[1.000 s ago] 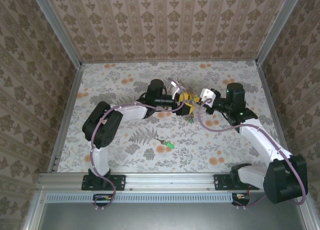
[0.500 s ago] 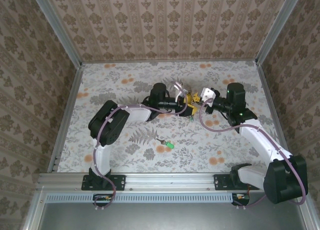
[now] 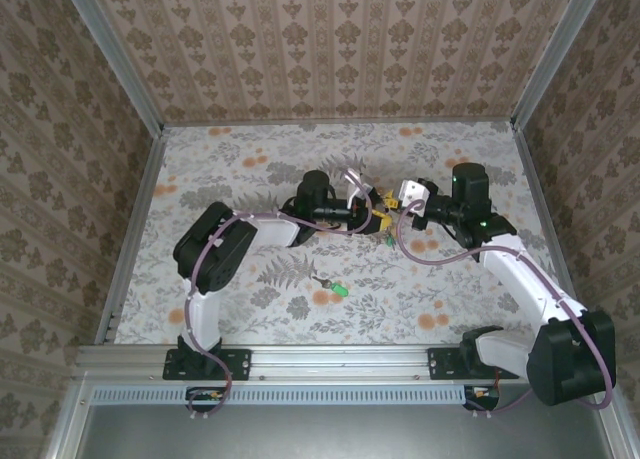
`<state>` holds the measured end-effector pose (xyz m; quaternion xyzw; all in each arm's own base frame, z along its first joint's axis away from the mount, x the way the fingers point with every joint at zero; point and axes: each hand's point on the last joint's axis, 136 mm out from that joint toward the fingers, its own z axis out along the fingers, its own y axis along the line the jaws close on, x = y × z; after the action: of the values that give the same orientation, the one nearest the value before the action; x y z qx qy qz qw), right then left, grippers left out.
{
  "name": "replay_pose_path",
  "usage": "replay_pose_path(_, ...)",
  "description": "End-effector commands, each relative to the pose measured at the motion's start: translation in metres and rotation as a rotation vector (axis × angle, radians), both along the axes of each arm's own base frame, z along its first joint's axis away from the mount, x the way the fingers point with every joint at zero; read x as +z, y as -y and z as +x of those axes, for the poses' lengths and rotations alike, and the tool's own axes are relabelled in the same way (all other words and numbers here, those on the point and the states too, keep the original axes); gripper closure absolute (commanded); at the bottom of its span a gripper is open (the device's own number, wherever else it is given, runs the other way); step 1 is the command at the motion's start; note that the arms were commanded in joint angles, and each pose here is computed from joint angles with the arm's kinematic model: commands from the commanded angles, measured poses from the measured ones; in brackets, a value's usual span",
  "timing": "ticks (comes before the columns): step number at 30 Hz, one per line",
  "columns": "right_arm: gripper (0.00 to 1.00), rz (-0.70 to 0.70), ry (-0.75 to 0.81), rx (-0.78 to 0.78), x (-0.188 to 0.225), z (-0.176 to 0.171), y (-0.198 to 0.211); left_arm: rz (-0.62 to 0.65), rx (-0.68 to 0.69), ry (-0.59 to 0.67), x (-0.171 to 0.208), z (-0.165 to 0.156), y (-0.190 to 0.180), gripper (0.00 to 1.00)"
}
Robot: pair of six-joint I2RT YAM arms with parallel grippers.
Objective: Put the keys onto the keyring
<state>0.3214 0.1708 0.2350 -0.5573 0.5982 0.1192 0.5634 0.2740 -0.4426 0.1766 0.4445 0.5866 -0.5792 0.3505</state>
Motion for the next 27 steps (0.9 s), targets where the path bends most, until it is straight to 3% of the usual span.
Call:
replay_pose_path(1, 0.98, -0.007, 0.010, 0.059, 0.005, -0.008, -0.004, -0.046, 0.017, 0.067, 0.027, 0.004, -0.007, 0.78)
replay_pose_path(4, 0.96, -0.017, 0.012, 0.055, 0.004, -0.008, -0.003, -0.051, 0.009, 0.058, 0.028, 0.002, -0.007, 0.82)
replay_pose_path(6, 0.87, -0.029, 0.014, 0.047, 0.002, -0.008, -0.001, -0.057, 0.001, 0.050, 0.029, 0.001, -0.007, 0.86)
replay_pose_path(13, 0.74, -0.048, 0.049, 0.010, 0.002, -0.009, 0.005, -0.052, -0.023, 0.027, 0.025, -0.003, -0.007, 0.88)
replay_pose_path(19, 0.73, -0.057, 0.084, -0.008, 0.002, -0.013, 0.008, -0.051, -0.036, 0.014, 0.024, -0.004, -0.006, 0.88)
replay_pose_path(27, 0.82, -0.136, 0.093, -0.021, -0.013, -0.024, 0.017, -0.056, -0.044, 0.019, 0.029, -0.003, -0.007, 0.89)
